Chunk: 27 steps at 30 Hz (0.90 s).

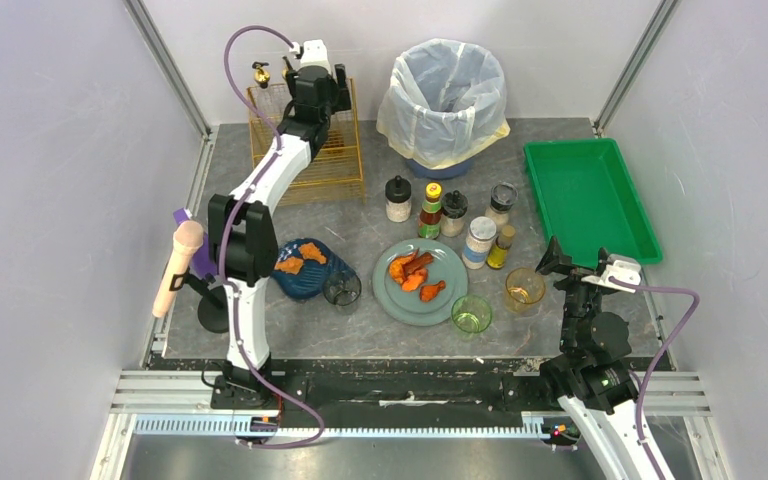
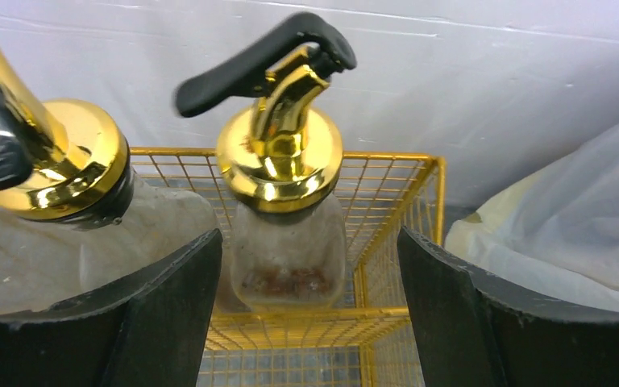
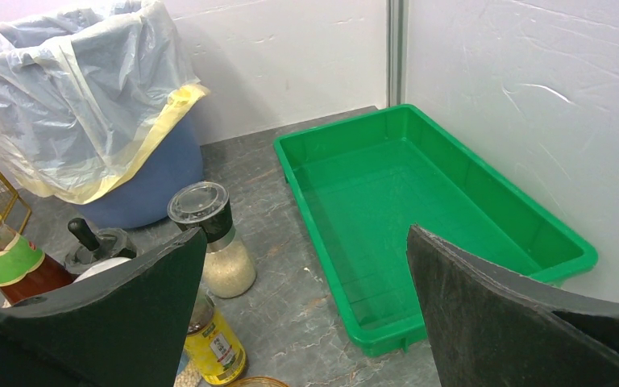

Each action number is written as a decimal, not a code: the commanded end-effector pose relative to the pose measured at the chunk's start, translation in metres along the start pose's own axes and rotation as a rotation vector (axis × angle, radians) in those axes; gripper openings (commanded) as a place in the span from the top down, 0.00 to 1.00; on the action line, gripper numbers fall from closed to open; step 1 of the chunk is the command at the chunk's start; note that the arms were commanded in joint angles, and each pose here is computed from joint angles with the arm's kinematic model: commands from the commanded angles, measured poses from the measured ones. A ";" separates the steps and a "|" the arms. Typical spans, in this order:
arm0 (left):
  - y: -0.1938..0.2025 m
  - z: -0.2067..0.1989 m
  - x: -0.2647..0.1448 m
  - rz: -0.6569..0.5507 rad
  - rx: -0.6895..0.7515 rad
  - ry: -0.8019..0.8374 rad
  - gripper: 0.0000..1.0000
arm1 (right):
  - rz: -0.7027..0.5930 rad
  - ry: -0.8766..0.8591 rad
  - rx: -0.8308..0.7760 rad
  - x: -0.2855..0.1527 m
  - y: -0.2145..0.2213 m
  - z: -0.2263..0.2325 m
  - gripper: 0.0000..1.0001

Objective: Clear the kitchen counter

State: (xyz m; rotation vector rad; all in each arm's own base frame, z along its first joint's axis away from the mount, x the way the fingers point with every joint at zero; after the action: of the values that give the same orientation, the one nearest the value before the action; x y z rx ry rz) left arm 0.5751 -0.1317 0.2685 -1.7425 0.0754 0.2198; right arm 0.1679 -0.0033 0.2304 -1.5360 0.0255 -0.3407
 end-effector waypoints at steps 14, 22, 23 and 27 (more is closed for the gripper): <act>-0.058 -0.014 -0.155 0.085 -0.044 0.176 0.12 | -0.164 -0.001 0.118 -0.014 -0.033 -0.011 0.02; -0.026 -0.020 -0.224 0.200 -0.096 0.313 0.12 | -0.163 0.004 0.113 -0.014 -0.032 -0.011 0.02; -0.021 -0.023 -0.231 0.211 -0.105 0.334 0.12 | -0.163 0.004 0.113 -0.014 -0.032 -0.011 0.02; 0.006 -0.044 -0.253 0.252 -0.119 0.438 0.10 | -0.163 0.005 0.111 -0.014 -0.032 -0.011 0.02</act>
State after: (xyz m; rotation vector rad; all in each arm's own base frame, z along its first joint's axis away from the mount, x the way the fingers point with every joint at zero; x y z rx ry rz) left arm 0.3549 -0.1673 0.3249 -1.8083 0.4920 0.0975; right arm 0.1680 -0.0026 0.2304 -1.5352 0.0212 -0.3369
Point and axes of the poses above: each gripper's point midway between its finger pads, its own x axis out along the fingers, its own z axis along the line the jaws close on, y = z × x, the point moved 6 cm from there along -x, back along the fingers, and after that the axes turned 6 degrees about -x, right-handed, at the moved point
